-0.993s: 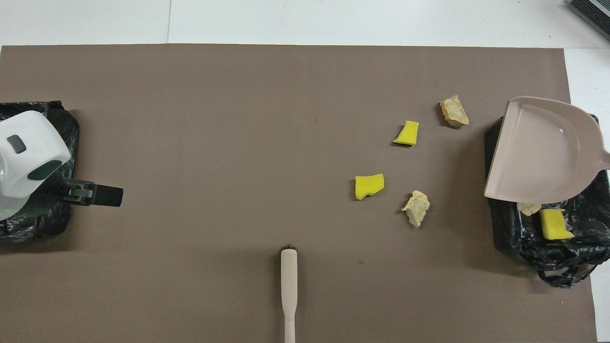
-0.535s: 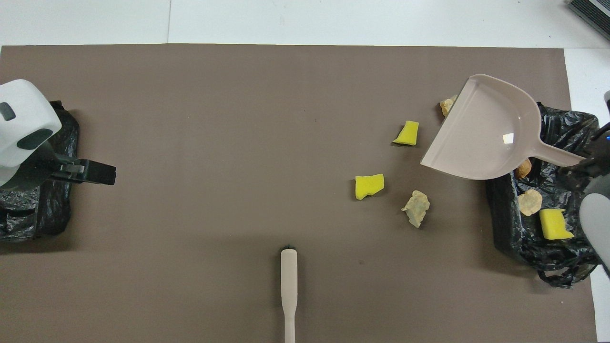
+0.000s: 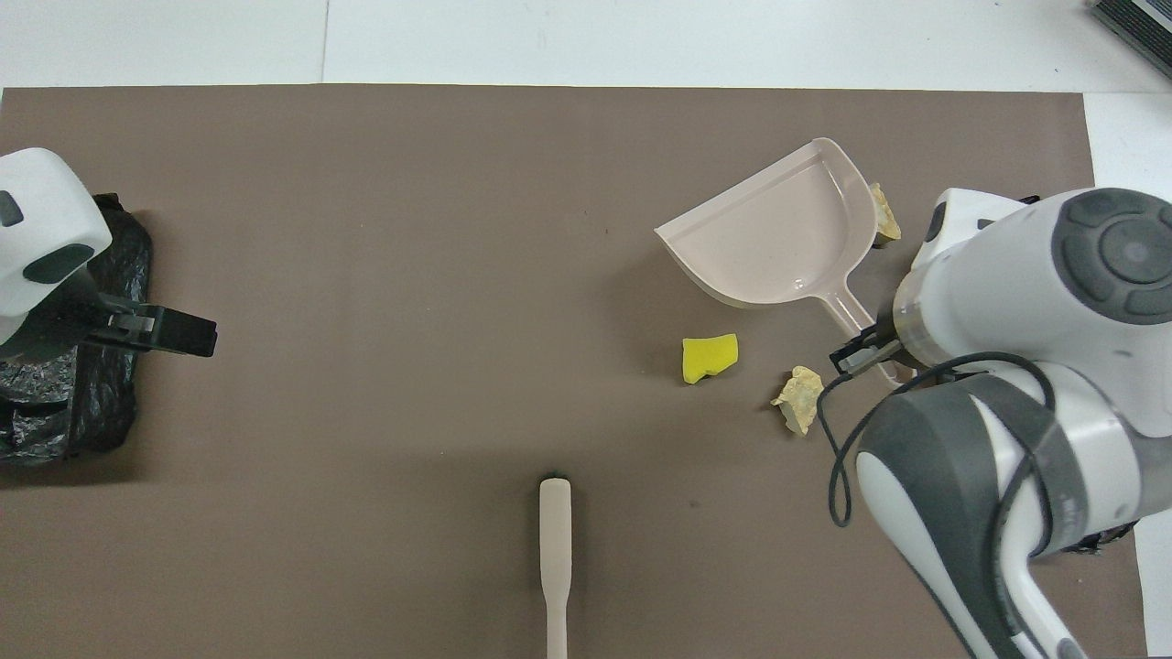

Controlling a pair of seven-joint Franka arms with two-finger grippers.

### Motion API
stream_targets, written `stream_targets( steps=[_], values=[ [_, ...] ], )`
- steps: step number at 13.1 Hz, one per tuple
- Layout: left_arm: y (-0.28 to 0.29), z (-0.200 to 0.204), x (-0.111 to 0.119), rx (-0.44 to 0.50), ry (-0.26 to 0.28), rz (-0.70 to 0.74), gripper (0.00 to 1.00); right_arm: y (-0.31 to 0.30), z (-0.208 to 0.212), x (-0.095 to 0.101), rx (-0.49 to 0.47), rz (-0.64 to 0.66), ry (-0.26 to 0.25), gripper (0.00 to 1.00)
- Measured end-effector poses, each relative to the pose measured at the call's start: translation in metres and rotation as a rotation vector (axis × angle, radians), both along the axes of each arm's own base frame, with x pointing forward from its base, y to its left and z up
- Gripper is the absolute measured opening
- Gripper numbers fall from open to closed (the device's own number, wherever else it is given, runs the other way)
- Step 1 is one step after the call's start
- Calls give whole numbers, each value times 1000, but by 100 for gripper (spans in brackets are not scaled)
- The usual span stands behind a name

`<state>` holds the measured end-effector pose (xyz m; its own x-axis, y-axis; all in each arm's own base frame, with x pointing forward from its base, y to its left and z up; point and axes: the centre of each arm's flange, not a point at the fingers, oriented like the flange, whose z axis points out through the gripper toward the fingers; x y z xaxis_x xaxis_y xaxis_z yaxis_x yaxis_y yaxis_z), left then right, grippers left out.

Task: Sweep and dump trash in bin
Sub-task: 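Return the dustpan to the table center with the right gripper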

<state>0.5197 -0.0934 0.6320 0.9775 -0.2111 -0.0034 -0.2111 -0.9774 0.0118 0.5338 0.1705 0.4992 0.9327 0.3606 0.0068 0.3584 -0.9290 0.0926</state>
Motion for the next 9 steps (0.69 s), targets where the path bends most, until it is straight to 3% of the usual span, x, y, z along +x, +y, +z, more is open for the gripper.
stream_targets(
  steps=[5, 9],
  values=[
    [1, 4, -2, 0, -4, 1, 100, 87, -40, -6, 100, -196, -38, 32],
    [1, 4, -2, 0, -5, 2, 100, 159, -74, -25, 133, -291, -59, 32]
  ],
)
